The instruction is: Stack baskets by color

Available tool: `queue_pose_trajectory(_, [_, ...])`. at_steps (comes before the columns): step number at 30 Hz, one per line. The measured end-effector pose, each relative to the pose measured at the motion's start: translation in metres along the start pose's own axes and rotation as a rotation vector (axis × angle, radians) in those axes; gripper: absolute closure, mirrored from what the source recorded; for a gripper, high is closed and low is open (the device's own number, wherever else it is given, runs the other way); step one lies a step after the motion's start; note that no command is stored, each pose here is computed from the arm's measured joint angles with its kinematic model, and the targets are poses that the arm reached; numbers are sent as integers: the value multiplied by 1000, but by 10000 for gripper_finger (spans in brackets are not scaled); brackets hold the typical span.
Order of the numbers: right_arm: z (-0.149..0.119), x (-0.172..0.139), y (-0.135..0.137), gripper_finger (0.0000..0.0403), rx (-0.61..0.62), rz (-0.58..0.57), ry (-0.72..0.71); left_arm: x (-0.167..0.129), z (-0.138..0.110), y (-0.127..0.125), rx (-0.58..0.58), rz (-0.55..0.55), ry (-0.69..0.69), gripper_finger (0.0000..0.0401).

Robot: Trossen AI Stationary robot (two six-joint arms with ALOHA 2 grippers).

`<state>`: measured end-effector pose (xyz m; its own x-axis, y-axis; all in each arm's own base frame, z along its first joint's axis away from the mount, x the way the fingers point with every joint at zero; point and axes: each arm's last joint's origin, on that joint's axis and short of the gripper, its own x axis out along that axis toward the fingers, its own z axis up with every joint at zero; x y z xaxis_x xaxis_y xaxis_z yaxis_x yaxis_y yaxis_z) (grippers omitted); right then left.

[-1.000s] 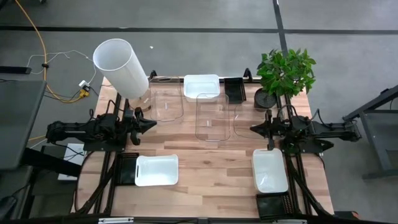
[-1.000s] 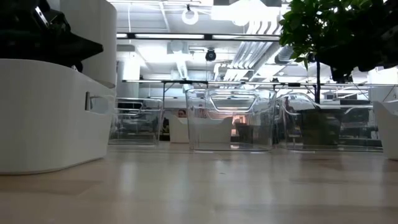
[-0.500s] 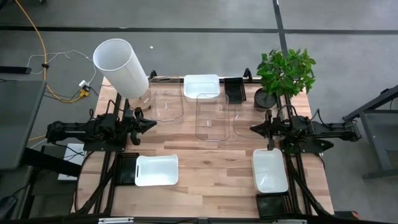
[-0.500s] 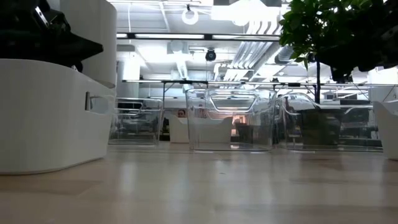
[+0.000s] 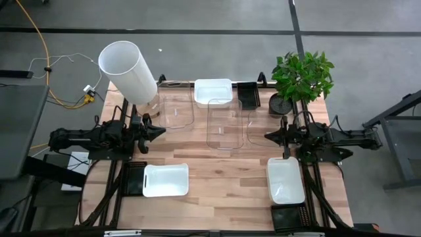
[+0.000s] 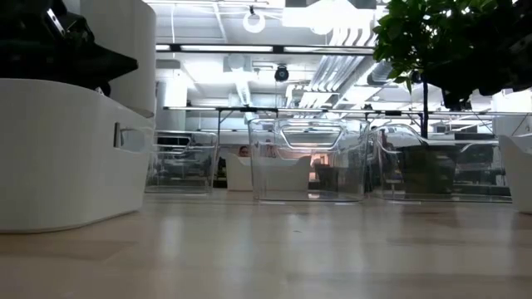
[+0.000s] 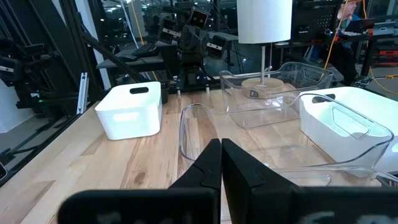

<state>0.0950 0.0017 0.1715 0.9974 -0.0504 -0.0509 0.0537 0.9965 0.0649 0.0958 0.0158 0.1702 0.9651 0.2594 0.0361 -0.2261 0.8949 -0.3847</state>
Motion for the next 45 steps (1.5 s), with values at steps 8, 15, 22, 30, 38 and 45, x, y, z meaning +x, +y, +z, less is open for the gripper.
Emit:
queue_pose_trajectory(8, [0,0,0,402,0,0,0,0,0,0,0,0,0,400])
queue_pose_trajectory(15, [0,0,0,402,0,0,0,0,0,0,0,0,0,400])
queue_pose_trajectory(22, [0,0,0,402,0,0,0,0,7,-2,-12,7,-86,400])
queue_pose_trajectory(30, [0,0,0,402,0,0,0,-3,24,-3,-54,101,-299,400])
queue_pose_trajectory(38, [0,0,0,402,0,0,0,2,31,-12,-15,-69,-253,343])
queue_pose_trajectory(45, [0,0,0,402,0,0,1,17,63,-32,91,-147,-159,231])
